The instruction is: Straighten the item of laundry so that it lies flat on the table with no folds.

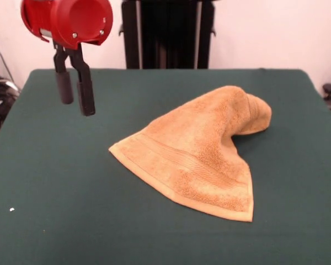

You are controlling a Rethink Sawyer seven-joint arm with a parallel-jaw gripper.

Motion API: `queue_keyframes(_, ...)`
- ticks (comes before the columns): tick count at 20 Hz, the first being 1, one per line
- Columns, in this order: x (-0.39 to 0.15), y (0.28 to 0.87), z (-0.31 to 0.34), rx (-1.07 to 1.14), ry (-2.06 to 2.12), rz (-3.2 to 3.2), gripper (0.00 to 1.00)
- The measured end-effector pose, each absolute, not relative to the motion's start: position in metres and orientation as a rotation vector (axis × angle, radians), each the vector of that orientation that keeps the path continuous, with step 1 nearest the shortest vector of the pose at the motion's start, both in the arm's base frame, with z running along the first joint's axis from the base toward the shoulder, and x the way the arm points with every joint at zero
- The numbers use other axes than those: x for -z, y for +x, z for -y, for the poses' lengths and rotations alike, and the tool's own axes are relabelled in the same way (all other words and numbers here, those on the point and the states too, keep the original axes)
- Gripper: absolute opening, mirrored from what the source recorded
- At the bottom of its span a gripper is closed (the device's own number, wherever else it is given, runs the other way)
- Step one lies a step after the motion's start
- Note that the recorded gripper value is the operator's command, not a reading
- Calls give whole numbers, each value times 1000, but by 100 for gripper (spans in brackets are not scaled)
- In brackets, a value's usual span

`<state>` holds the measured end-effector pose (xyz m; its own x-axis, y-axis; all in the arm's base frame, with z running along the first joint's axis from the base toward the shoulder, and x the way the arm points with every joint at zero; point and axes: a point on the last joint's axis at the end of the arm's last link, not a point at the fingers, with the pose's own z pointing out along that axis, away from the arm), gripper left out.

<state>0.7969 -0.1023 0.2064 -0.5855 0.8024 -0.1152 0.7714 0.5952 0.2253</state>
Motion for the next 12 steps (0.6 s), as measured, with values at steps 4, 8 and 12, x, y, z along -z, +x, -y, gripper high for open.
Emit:
queue_keyframes(4, -199, 784, 95, -217, 1307, -2642, 100)
queue_keyframes(8, -187, 776, 83, -220, 1288, -2651, 100)
queue_keyframes(12, -177, 772, 68, -230, 1259, -2642, 100)
